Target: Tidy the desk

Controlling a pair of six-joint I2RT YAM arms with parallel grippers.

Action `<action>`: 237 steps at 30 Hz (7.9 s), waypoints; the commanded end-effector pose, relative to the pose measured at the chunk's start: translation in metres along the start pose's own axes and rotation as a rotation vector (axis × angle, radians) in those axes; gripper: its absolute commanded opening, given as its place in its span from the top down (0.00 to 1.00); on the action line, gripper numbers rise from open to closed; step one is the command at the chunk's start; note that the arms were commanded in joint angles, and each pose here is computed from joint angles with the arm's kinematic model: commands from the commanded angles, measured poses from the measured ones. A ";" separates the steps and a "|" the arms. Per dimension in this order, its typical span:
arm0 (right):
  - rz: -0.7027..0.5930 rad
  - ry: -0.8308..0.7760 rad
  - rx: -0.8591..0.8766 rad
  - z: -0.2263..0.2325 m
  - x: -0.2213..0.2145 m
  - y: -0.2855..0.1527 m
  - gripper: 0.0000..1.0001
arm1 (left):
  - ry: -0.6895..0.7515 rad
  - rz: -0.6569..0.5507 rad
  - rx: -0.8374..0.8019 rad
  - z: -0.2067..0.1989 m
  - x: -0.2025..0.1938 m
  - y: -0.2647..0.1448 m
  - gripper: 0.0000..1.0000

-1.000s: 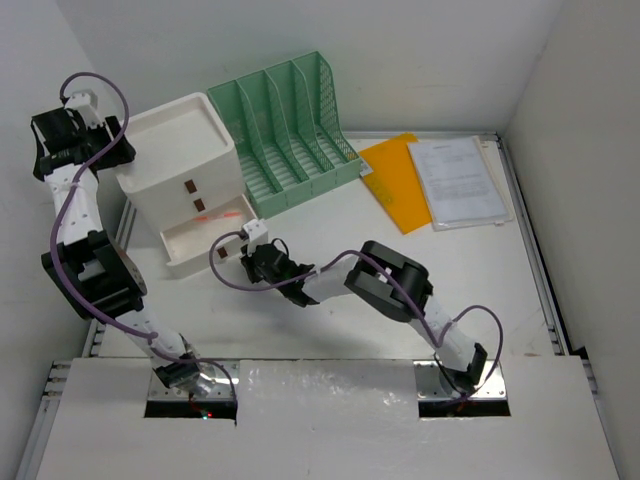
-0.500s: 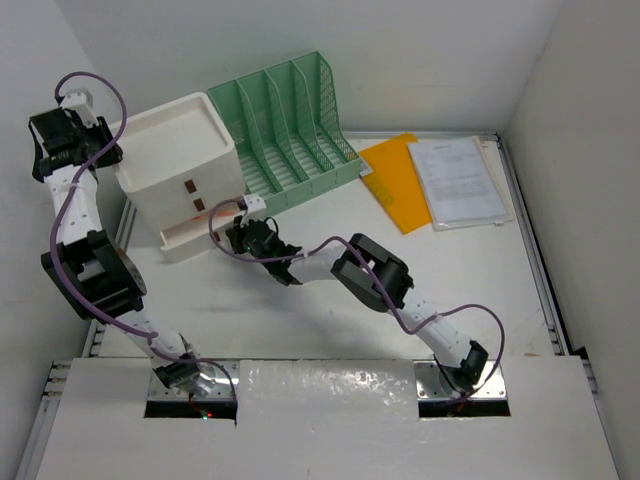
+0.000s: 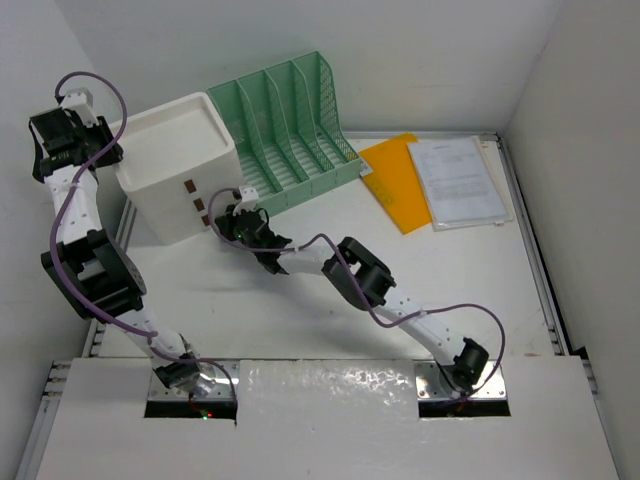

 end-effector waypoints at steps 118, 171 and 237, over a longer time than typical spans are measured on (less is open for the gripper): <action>-0.038 0.089 -0.716 -0.251 0.318 -0.440 1.00 | 0.970 0.201 -0.999 -0.474 -0.253 -0.177 0.00; -0.116 -0.574 0.280 -0.149 0.353 -0.458 0.01 | 0.837 -0.094 -1.206 -0.344 -0.053 -0.307 1.00; -0.636 -0.544 -0.386 -0.206 0.417 -0.138 1.00 | 0.589 -0.434 0.055 -0.242 -0.040 -0.232 0.00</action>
Point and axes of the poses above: each gripper's point midway between its finger pads, its own y axis out along the fingers, its own z axis along the line the jaws close on, x = y × z, the point moved 8 cm from there along -y, back along the fingers, and after that the axes turned 12 degrees about -y, right-handed, at the moved point
